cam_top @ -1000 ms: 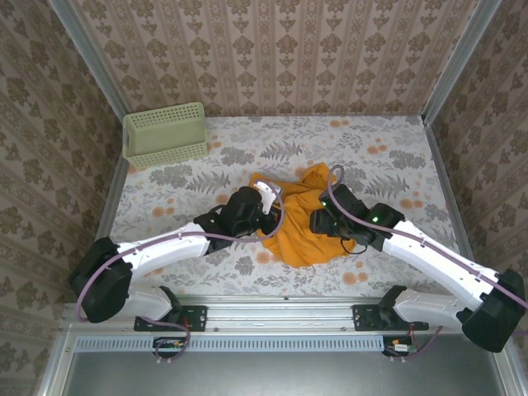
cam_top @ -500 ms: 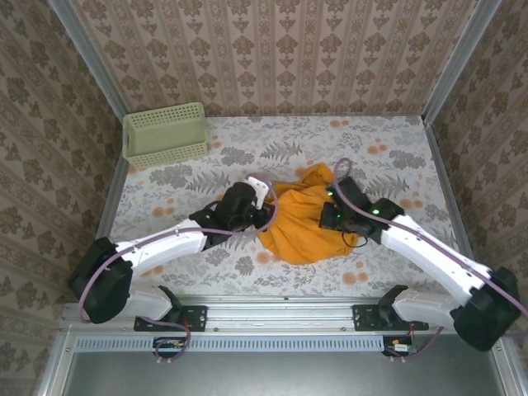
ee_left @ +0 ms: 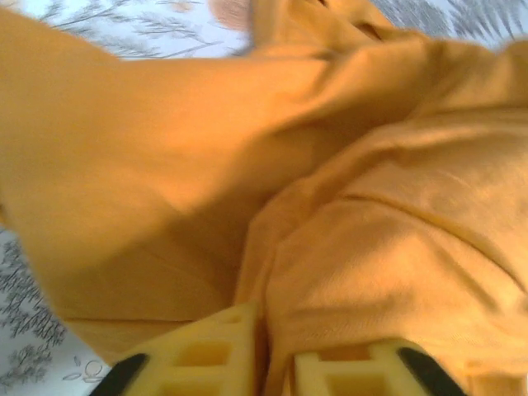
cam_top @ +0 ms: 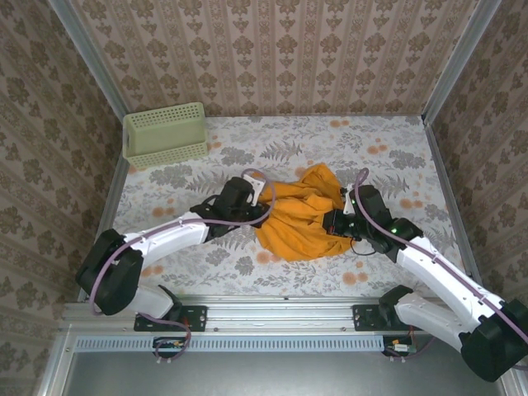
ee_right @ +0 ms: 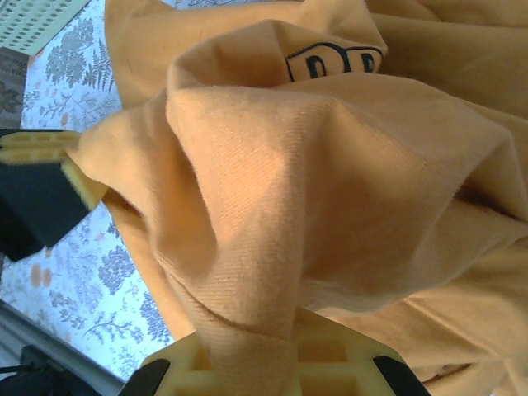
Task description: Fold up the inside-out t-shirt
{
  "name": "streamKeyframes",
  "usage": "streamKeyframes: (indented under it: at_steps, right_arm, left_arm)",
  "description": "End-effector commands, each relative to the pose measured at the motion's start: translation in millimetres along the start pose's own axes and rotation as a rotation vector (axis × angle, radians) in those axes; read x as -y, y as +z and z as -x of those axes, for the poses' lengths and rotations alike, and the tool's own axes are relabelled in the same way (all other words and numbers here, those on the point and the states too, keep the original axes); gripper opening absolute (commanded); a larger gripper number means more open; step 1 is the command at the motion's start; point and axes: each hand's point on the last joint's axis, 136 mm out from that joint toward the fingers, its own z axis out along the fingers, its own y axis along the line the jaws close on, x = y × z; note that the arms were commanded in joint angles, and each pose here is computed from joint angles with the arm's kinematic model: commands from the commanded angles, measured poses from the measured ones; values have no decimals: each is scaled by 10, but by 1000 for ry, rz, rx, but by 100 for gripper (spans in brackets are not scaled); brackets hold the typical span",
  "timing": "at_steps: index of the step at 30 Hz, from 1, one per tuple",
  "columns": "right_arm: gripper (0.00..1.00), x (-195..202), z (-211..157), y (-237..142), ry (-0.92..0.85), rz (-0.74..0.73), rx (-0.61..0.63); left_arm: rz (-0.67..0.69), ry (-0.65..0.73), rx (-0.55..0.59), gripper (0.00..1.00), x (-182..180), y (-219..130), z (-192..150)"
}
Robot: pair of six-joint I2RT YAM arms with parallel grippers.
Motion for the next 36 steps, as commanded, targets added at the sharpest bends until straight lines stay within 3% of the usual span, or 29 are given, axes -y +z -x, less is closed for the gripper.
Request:
streamKeyframes:
  at_steps: [1,4,6,14,21,23,28,31,33,36]
  right_arm:
    - [0,-9,40,-23,-46,8,23]
    - [0,-17,30,-27,-51,18,26]
    - [0,-2,35,-31,-51,8,28]
    - [0,-201,30,-89,-95,98,31]
    - [0,-179,-43,-130,-125,87,25]
    - [0,-138,-57,-133,-126,70,26]
    - [0,106,-137,-101,-125,-31,21]
    - [1,310,-186,-49,-116,-121,10]
    - [2,416,-207,-14,-110,-170,4]
    - [9,652,-186,-18,-80,-298,17]
  left_arm:
    - [-44,144,17,46,311,-101,142]
    - [-95,291,56,61,644,-227,178]
    - [-134,352,92,63,842,-295,202]
    - [-115,360,51,84,933,34,275]
    - [-199,344,35,79,1051,374,410]
    - [-199,329,39,72,1017,433,463]
    - [-97,225,73,32,600,525,745]
    - [-107,209,85,12,556,545,833]
    - [-114,210,82,2,577,559,858]
    - [-141,199,79,0,644,557,863]
